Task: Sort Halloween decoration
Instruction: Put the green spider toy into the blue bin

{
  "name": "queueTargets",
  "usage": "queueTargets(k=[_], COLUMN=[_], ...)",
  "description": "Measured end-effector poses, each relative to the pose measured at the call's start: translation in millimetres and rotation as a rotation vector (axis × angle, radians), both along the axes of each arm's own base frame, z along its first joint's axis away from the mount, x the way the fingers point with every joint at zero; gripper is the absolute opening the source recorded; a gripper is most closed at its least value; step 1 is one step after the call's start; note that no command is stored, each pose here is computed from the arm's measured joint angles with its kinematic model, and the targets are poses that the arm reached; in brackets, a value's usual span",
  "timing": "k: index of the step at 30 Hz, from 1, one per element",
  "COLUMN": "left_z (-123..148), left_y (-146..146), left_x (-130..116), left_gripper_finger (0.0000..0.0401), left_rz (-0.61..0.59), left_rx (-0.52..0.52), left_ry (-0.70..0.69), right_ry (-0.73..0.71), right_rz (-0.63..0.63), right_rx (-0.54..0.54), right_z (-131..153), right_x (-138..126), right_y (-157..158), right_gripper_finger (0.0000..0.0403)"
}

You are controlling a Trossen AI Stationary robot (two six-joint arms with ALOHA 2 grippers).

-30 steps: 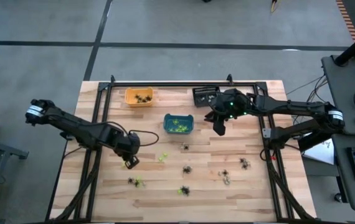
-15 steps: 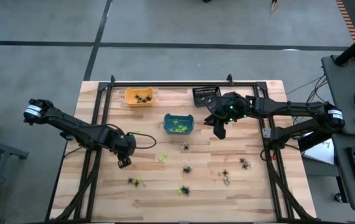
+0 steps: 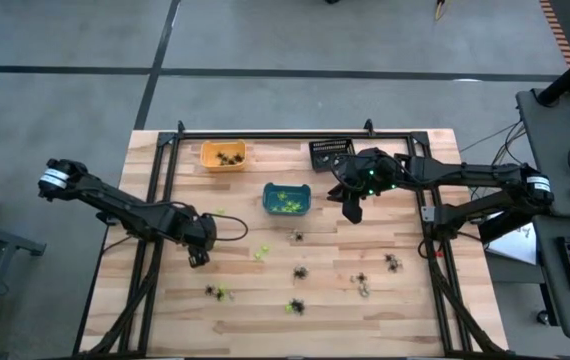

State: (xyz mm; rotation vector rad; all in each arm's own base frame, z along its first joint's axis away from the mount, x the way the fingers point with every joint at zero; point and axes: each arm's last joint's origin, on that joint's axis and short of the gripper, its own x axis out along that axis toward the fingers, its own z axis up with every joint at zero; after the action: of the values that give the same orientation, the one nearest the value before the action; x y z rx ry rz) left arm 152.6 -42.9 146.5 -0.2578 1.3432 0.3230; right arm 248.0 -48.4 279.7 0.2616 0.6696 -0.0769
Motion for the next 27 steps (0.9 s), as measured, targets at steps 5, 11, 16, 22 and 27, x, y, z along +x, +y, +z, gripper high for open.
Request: queueTargets(k=[5, 11, 16, 22, 27], left_z=[-10.7, -12.2, -12.3, -12.6, -10.3], left_y=[0.8, 1.1, 1.2, 1.7, 2.0], left_x=[-2.4, -2.8, -2.9, -3.7, -4.1], left_gripper_finger=[0.0128, 0.0124, 0.0096, 0.0036, 0.0005], left_rz=[-0.003, -0.002, 0.003, 0.028, 0.048], left_rx=[0.0, 0.01, 0.011, 0.017, 0.015], left_ry=[-0.003, -0.001, -0.001, 0.003, 0.0], right_ry=[0.0, 0.0, 0.001, 0.003, 0.003], right_rz=[-0.003, -0.004, -0.01, -0.024, -0.024], right_rx=[0.004, 0.005, -0.001, -0.012, -0.012], right_z=[-0.1, 0.0, -0.1, -0.1, -0.1], right_x=[0.0, 0.1, 0.0, 0.0, 0.0], right_y=[0.0, 0.0, -0.3, -0.8, -0.8], right_gripper_finger=[0.0068, 0.0068, 0.0068, 0.0068, 0.0068])
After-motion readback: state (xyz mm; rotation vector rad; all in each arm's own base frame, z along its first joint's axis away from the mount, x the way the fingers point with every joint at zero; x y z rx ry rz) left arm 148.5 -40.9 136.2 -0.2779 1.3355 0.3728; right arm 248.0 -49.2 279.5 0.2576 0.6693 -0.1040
